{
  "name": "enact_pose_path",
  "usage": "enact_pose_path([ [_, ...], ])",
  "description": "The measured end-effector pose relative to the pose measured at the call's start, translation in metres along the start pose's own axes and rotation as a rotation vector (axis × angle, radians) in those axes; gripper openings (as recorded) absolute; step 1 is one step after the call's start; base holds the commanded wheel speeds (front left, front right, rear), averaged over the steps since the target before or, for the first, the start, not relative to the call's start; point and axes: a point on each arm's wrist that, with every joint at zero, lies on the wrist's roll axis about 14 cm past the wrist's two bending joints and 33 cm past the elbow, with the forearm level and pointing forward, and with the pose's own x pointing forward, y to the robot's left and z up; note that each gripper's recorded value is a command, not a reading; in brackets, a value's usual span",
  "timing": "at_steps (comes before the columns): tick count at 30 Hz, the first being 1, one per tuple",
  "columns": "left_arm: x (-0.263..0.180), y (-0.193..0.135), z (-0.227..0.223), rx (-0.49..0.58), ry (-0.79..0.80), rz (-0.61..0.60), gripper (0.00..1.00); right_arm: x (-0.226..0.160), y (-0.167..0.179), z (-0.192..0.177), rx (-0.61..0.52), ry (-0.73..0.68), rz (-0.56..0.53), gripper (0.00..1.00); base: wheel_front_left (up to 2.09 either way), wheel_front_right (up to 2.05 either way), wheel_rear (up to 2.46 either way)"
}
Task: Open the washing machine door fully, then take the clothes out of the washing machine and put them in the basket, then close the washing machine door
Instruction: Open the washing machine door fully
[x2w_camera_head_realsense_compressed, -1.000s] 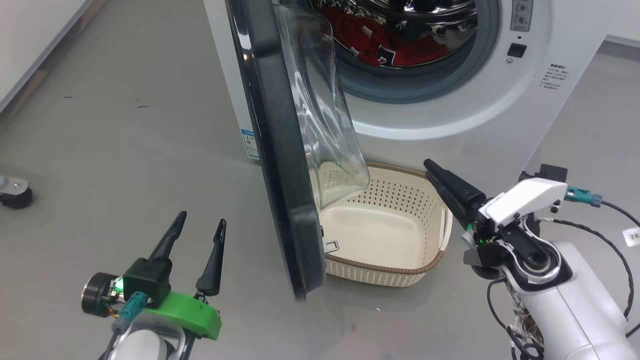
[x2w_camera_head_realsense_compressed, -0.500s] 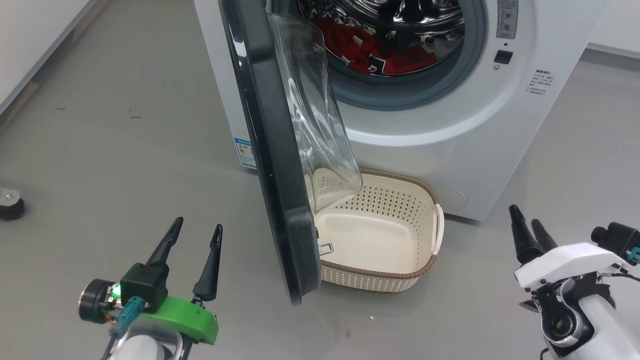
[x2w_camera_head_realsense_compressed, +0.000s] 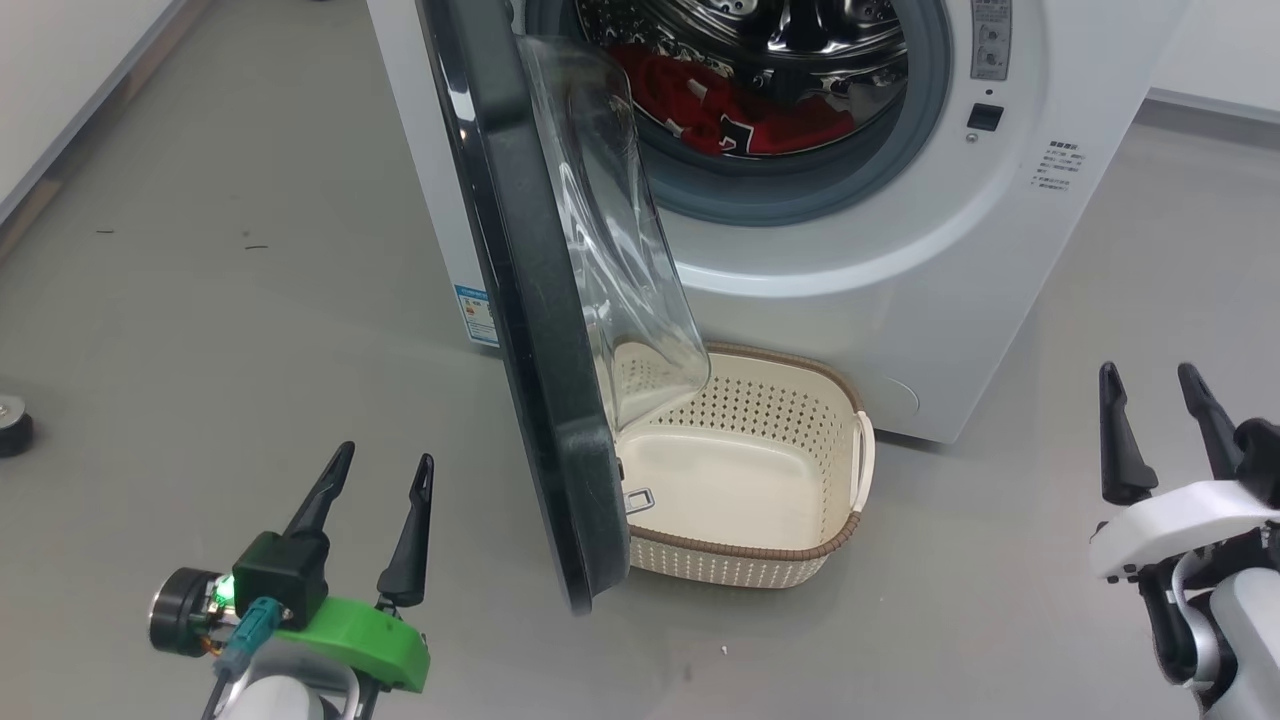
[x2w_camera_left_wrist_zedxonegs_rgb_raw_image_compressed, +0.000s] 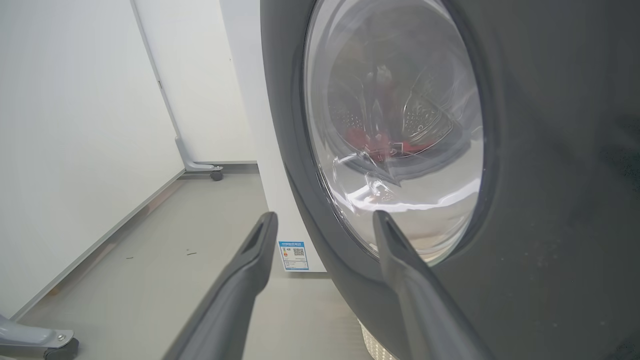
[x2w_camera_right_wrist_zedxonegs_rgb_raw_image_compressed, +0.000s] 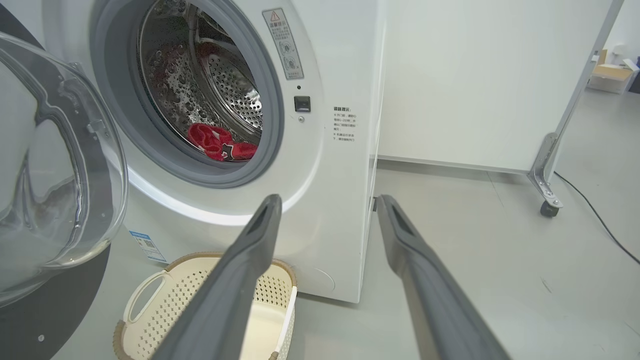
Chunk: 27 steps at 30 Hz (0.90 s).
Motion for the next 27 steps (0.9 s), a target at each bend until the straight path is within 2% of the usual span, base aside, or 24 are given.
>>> enact_pose_path([
  [4, 0.001, -0.001, 0.000, -0.001, -0.002, -0.004, 1.00, 0.000, 0.003, 0.029, -0.028, -0.101, -0.002, 1.00, 0.00, 0.00, 0.00],
  [9, 0.001, -0.002, 0.001, -0.002, -0.003, -0.005, 1.00, -0.021, 0.007, 0.003, 0.008, -0.051, -0.031, 1.00, 0.00, 0.00, 0.00],
  [27, 0.002, -0.004, -0.003, -0.004, 0.007, -0.011, 1.00, -0.053, 0.027, -0.020, 0.044, -0.030, -0.077, 1.00, 0.00, 0.00, 0.00],
])
